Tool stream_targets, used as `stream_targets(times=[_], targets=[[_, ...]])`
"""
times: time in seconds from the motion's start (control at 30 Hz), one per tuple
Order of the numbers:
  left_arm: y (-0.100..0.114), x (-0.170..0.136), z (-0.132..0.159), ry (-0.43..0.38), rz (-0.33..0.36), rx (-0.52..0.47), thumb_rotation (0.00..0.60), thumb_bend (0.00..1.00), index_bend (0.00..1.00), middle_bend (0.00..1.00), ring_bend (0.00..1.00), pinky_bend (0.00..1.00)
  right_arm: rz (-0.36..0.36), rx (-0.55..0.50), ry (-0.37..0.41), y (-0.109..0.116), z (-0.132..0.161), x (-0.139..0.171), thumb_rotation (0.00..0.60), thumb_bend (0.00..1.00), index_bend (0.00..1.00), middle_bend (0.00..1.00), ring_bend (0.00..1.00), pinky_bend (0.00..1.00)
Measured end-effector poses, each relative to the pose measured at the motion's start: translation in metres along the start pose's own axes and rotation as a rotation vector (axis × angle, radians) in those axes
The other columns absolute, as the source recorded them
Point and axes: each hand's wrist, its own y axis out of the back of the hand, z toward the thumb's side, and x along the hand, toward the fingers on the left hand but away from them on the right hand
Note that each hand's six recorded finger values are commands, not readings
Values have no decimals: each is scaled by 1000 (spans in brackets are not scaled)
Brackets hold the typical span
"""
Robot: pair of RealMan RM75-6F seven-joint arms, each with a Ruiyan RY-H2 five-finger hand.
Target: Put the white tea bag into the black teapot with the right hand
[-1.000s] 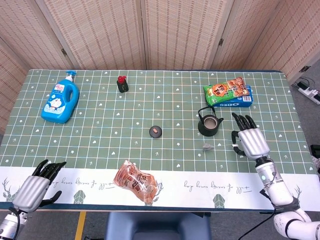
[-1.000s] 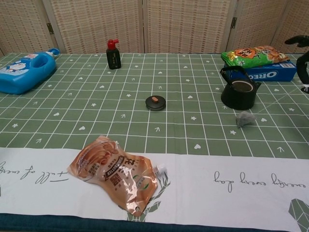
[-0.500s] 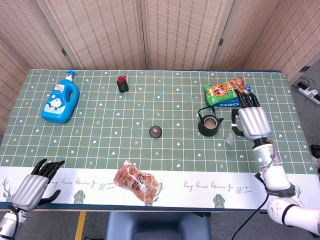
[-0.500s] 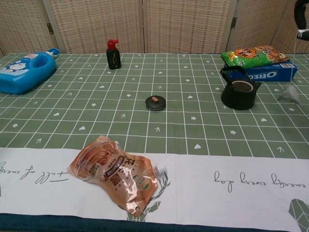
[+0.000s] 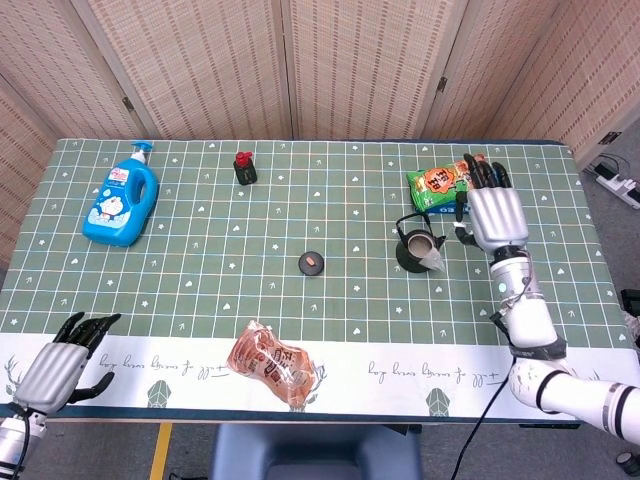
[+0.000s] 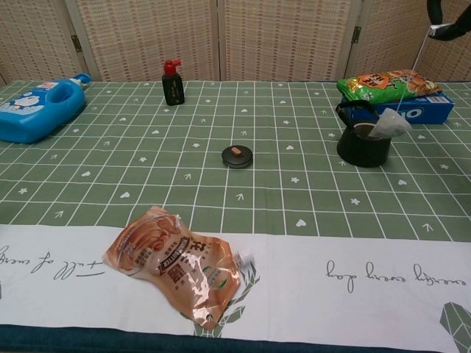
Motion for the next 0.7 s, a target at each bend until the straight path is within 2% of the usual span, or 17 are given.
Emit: stream_targets(times=[0.23, 0.7], targets=[[3, -1, -3, 3, 3, -17, 600, 317, 0, 102, 101, 37, 8, -18, -29, -7, 5, -19, 600, 369, 623, 1, 0, 0], [5, 0, -8, 15, 2, -26, 600, 317, 0, 102, 101, 37, 35, 3, -45, -24, 6, -34, 600, 370, 630, 3, 0, 0]])
